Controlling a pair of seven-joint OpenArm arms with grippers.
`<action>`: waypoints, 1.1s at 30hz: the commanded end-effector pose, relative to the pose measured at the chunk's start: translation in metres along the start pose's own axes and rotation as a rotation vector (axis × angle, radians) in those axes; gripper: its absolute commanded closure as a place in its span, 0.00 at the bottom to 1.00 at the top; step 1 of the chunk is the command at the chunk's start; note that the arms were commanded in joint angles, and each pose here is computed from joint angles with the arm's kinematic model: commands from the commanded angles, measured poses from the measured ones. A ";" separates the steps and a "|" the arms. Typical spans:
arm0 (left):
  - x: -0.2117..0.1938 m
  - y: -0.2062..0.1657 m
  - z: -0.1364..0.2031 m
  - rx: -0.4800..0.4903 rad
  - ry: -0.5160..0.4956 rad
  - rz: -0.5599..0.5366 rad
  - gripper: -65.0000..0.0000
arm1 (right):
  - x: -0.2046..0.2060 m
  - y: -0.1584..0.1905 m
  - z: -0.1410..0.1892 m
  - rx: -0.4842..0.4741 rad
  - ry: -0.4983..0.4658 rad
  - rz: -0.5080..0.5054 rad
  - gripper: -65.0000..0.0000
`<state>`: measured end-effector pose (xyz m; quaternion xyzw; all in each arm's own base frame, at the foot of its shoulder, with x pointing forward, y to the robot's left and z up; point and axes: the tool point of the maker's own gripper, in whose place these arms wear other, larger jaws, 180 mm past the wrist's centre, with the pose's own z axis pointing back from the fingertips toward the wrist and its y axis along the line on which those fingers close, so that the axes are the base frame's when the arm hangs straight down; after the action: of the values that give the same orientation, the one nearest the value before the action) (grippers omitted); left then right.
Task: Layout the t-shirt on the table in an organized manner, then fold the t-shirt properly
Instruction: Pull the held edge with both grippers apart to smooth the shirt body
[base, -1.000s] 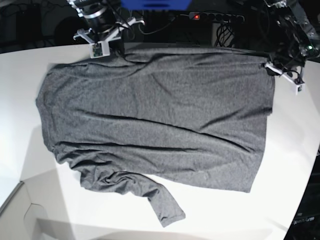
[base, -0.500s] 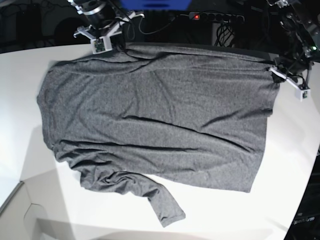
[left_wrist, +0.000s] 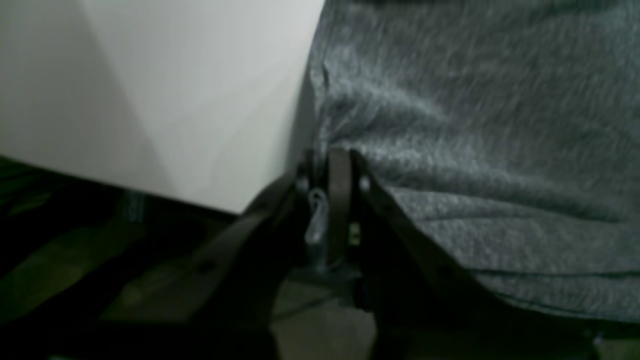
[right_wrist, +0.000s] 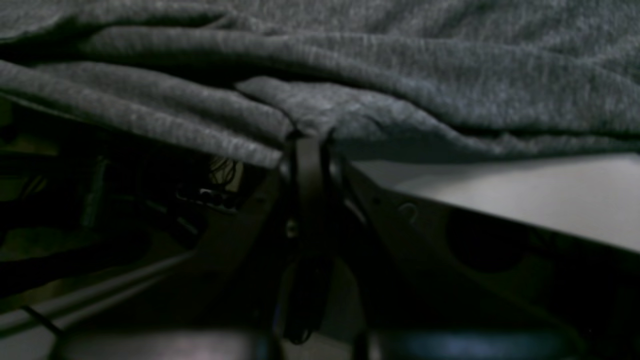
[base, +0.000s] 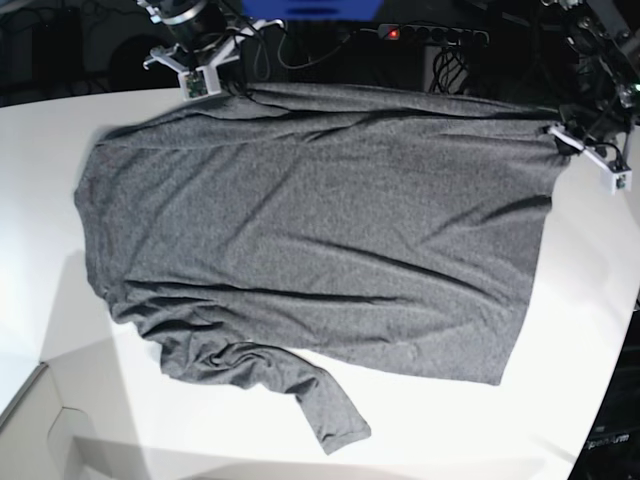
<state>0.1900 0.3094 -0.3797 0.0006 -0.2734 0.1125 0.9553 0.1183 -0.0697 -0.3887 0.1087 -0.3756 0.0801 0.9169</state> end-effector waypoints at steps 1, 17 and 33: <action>0.010 0.004 0.005 0.014 -0.034 -0.011 1.00 | 0.008 0.001 0.004 0.003 -0.031 -0.002 1.00; 0.024 0.001 -0.018 -0.023 -0.029 0.045 1.00 | 0.037 -0.004 -0.006 -0.002 -0.109 0.022 1.00; 0.071 -0.014 -0.041 -0.098 -0.093 0.123 1.00 | 0.088 -0.025 -0.041 -0.029 -0.113 0.103 1.00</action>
<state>0.2640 0.3058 -0.3897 -0.0666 -0.2994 0.1604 0.9382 0.2092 -0.0774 -0.3677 0.0785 -0.4148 0.1142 0.8993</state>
